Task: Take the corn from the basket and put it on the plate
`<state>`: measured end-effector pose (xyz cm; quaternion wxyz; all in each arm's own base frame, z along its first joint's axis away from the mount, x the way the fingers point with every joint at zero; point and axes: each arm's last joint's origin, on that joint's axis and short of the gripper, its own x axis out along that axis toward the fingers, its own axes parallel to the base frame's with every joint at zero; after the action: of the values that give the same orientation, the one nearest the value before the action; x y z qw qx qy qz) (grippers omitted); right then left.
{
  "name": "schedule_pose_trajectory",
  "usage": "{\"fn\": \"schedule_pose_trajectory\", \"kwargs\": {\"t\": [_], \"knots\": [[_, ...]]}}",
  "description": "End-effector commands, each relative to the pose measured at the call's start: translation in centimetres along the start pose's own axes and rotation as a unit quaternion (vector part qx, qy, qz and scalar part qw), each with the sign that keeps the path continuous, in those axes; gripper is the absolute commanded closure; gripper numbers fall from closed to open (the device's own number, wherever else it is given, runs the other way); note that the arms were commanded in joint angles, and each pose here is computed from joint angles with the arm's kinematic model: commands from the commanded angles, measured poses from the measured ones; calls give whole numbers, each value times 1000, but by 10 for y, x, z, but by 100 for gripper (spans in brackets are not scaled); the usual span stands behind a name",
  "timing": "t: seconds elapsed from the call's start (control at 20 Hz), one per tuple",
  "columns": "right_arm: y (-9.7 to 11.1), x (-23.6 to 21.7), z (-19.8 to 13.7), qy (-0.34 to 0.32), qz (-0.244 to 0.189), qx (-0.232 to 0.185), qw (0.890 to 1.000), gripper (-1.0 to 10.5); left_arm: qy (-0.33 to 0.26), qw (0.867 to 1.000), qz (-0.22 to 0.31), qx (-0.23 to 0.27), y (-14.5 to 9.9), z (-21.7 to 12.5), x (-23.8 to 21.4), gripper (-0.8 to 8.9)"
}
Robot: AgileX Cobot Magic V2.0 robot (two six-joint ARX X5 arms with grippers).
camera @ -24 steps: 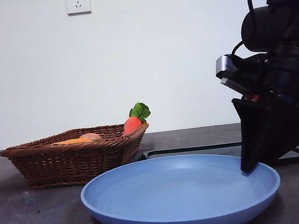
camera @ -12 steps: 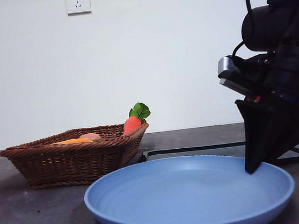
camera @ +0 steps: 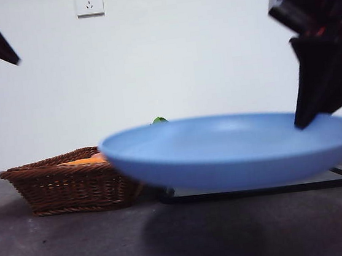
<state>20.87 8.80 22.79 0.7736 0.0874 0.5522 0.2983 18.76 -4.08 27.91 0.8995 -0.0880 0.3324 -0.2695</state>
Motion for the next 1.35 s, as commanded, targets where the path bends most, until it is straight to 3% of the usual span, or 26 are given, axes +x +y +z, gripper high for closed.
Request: {"fn": "schedule_pose_trajectory", "kwargs": {"t": [0.05, 0.2, 0.35, 0.55, 0.85, 1.35], "knots": [[0, -14, 3, -31, 0, 2, 1000, 945, 9, 999, 13, 41, -4, 17, 19, 424], [-8, -30, 2, -63, -6, 21, 998, 945, 52, 993, 55, 87, -5, 41, 55, 424], [-15, -39, 2, -80, 14, 37, 996, 945, 91, 988, 64, 111, -2, 67, 92, 424], [-19, -43, 4, -93, 13, 40, 995, 945, 167, 971, 91, 145, 2, 86, 143, 424], [-20, -44, 6, -102, 12, 38, 994, 945, 235, 955, 99, 153, 10, 71, 190, 424], [-20, -44, 6, -102, 12, 35, 994, 945, 284, 942, 106, 146, 22, 50, 216, 467]]}}
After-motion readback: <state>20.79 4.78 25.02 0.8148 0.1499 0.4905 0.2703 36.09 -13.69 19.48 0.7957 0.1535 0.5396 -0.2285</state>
